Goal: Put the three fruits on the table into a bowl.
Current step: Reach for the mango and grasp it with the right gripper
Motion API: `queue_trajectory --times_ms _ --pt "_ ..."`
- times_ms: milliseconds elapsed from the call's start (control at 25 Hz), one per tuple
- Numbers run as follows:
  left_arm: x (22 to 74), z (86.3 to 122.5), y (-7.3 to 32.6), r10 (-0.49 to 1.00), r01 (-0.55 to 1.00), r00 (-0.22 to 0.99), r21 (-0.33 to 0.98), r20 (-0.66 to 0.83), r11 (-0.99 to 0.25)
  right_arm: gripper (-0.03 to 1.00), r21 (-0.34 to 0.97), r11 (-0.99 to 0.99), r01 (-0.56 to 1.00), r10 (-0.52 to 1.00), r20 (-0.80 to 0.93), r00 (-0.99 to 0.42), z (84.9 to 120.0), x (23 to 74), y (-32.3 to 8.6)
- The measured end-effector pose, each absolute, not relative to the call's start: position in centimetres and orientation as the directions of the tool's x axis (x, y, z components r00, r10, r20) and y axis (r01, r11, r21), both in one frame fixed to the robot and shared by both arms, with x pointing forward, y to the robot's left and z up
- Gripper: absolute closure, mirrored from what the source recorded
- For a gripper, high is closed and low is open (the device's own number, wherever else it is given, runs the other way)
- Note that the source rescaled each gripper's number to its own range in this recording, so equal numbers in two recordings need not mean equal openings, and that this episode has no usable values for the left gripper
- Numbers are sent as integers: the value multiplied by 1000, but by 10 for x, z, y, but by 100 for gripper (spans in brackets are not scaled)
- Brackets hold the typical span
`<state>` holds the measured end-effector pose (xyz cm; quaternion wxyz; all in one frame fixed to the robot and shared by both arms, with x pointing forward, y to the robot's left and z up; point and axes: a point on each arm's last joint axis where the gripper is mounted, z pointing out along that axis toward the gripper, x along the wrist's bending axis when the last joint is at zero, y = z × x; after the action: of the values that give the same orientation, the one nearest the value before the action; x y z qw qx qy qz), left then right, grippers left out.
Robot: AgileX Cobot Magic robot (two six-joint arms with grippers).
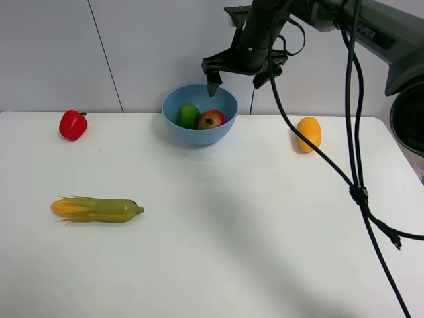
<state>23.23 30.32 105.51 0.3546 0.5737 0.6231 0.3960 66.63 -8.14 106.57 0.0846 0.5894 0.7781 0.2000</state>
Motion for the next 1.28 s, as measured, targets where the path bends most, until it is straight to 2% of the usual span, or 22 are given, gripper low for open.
queue_trajectory --times_ms 200,440,640,800,1040,1280 --pt "232 1055 303 996 434 -90 900 12 28 -3 418 161 894 968 109 -226 1072 673 -102" --pt "232 1055 303 996 434 -90 900 12 28 -3 448 73 891 980 132 -146 1095 668 -123" --pt "232 1055 303 996 434 -90 900 12 28 -3 336 42 941 993 91 -76 1077 643 -155" --pt "232 1055 303 996 434 -90 900 12 28 -3 240 -33 970 998 52 21 1062 620 -197" --pt "232 1055 303 996 434 -90 900 12 28 -3 230 -177 957 984 52 170 1049 596 -255" --pt "232 1055 303 996 434 -90 900 12 28 -3 271 -253 929 967 74 242 1033 597 -281"
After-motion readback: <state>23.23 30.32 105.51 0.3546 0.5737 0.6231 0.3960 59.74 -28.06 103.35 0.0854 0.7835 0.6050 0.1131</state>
